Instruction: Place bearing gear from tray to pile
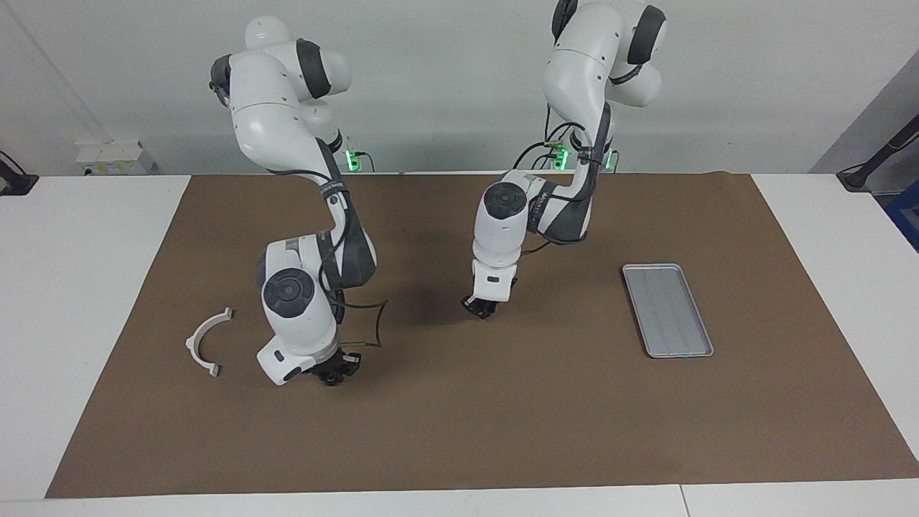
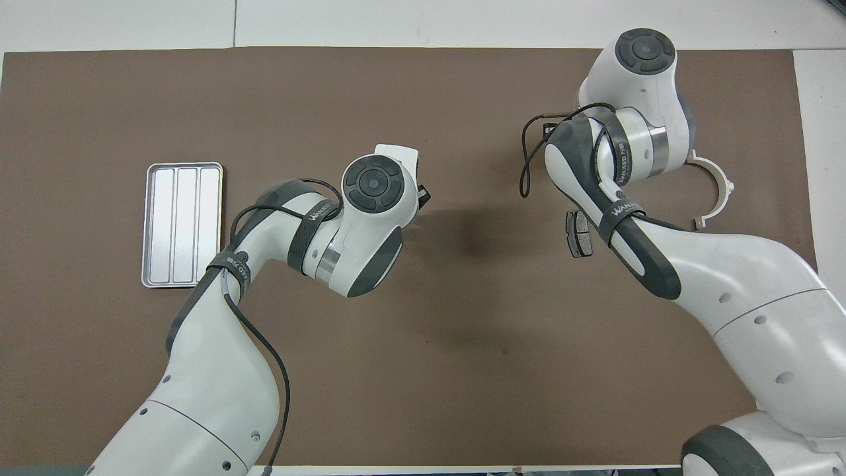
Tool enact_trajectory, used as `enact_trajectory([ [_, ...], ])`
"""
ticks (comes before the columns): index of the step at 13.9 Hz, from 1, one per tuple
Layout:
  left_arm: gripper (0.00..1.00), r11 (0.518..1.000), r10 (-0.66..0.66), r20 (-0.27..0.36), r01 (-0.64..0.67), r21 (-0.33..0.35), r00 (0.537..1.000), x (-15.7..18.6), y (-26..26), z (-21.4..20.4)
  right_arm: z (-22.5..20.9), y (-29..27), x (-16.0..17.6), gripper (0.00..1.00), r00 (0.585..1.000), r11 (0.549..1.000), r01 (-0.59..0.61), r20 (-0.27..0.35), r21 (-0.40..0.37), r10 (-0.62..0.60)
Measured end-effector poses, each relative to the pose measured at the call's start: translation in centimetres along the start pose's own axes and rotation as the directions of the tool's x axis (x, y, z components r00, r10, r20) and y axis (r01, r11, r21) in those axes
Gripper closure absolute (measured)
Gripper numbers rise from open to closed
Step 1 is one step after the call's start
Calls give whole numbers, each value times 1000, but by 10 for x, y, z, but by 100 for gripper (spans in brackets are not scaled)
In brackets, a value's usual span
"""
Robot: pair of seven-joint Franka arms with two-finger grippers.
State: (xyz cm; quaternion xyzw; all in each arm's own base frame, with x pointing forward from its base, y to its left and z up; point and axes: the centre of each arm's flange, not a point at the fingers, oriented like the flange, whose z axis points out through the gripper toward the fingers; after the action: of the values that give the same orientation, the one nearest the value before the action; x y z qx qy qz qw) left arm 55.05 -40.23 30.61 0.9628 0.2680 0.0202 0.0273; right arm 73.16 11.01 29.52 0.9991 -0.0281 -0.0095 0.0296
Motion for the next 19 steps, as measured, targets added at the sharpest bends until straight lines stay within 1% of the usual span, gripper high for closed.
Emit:
enact_trajectory([
  [3, 76, 1000, 2, 1, -2, 6, 1000, 0, 0, 5, -3, 24, 6, 64, 1000, 1000, -1, -2, 1, 1],
  [9, 76, 1000, 5, 1, -5, 13, 1000, -1, -1, 10, -2, 20, 5, 64, 1000, 1000, 5, 1, 4, -5],
  [10, 71, 1000, 9, -3, -9, 14, 1000, -1, -1, 10, -1, 20, 5, 64, 1000, 1000, 5, 3, 4, -5],
  [12, 49, 999, 23, -26, -22, 23, 999, 3, -2, 9, 4, 20, 4, 64, 1000, 1000, 5, 9, 3, -5],
  [13, 36, 1000, 18, -36, -17, 22, 999, 9, -2, 5, 7, 20, 4, 64, 1000, 1000, 5, 14, 3, -5],
  [14, 26, 1000, 8, -42, -7, 22, 999, 16, -4, -5, 9, 20, 4, 64, 1000, 1000, 5, 16, 3, -6],
  [15, 12, 1000, -5, -47, 6, 23, 999, 23, -7, -19, 9, 20, 4, 64, 1000, 1000, 5, 15, 3, -6],
  [16, 2, 1000, -21, -51, 22, 18, 998, 33, -11, -37, 9, 20, 4, 60, 1000, 1000, 5, 15, 3, -6],
  [17, 0, 999, -43, -55, 44, 13, 998, 46, -19, -59, 9, 20, 4, 59, 1000, 1000, 5, 16, 3, -5],
  [19, 0, 997, -76, -65, 76, 6, 995, 80, -48, -113, 10, 17, 3, 41, 1000, 1000, 7, 17, 2, -7],
])
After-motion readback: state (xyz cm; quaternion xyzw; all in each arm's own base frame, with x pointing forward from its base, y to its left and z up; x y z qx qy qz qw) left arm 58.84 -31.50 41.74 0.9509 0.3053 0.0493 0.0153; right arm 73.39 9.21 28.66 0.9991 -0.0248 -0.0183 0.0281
